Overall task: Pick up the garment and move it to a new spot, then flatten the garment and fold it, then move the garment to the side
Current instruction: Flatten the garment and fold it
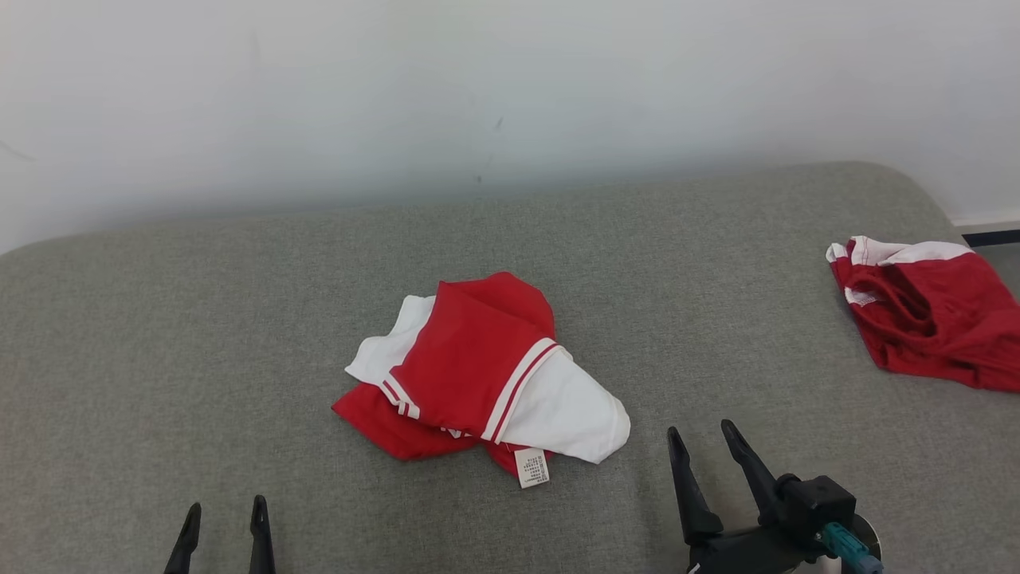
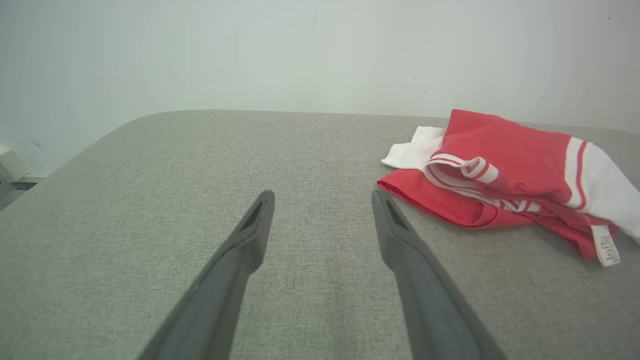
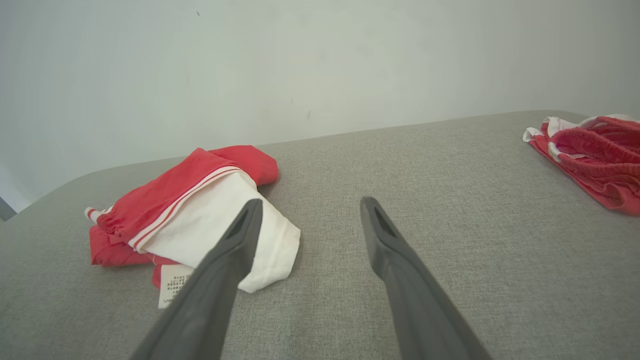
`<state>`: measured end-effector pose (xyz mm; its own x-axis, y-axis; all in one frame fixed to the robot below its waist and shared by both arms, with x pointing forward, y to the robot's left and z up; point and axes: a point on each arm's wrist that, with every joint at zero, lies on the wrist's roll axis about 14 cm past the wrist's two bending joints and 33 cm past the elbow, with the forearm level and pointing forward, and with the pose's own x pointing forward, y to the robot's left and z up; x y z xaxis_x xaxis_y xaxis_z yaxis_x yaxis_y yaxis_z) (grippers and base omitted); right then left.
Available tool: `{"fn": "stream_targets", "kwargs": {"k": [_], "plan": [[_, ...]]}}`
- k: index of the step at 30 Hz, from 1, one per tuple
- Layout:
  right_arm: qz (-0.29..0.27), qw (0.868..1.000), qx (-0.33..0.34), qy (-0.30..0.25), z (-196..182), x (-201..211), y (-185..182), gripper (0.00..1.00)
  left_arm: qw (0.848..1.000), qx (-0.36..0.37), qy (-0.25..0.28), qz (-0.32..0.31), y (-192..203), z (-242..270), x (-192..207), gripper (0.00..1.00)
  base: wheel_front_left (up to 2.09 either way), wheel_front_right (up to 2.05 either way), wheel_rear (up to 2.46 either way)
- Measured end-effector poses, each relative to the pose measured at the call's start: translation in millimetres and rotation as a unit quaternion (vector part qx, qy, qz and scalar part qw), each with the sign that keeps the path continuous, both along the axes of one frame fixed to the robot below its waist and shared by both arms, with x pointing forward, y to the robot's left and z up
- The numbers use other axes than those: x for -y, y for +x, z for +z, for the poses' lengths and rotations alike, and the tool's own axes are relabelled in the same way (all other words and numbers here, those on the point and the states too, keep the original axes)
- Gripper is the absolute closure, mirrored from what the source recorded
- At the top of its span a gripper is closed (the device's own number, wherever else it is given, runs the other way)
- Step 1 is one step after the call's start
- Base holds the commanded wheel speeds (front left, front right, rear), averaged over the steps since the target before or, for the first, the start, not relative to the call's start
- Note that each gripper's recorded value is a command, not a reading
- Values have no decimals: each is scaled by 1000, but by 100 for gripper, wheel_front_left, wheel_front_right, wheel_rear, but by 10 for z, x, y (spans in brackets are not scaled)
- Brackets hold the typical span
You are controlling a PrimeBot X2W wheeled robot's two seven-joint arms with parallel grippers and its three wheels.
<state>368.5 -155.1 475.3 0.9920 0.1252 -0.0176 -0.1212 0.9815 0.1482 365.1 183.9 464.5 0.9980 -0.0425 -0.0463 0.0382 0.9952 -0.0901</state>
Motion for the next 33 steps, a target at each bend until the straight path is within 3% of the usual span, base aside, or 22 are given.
{"fn": "stream_targets", "kwargs": {"k": [23, 25, 26, 29, 30, 31, 33], "plan": [[69, 992, -103, -13, -715, -437, 388, 0, 999, -33, -31, 6, 195, -246, 11, 0, 0, 0, 0], [74, 991, -111, -11, -770, -474, 406, 14, 999, -39, -30, 10, 178, -284, -21, 0, 0, 0, 0], [76, 990, -114, -11, -795, -491, 412, 37, 999, -41, -30, 12, 174, -296, -35, 0, 0, 0, 0], [79, 990, -119, -9, -828, -517, 417, 91, 999, -41, -29, 16, 180, -296, -61, 0, 0, 0, 0], [78, 990, -120, -8, -828, -514, 414, 91, 999, -40, -29, 15, 182, -291, -59, 0, 0, 0, 0], [77, 990, -119, -6, -821, -510, 412, 100, 999, -39, -29, 14, 185, -286, -52, 0, 0, 0, 0], [70, 992, -109, 4, -750, -482, 437, 100, 999, -36, -30, 11, 194, -265, -31, 0, 0, 0, 0]]}}
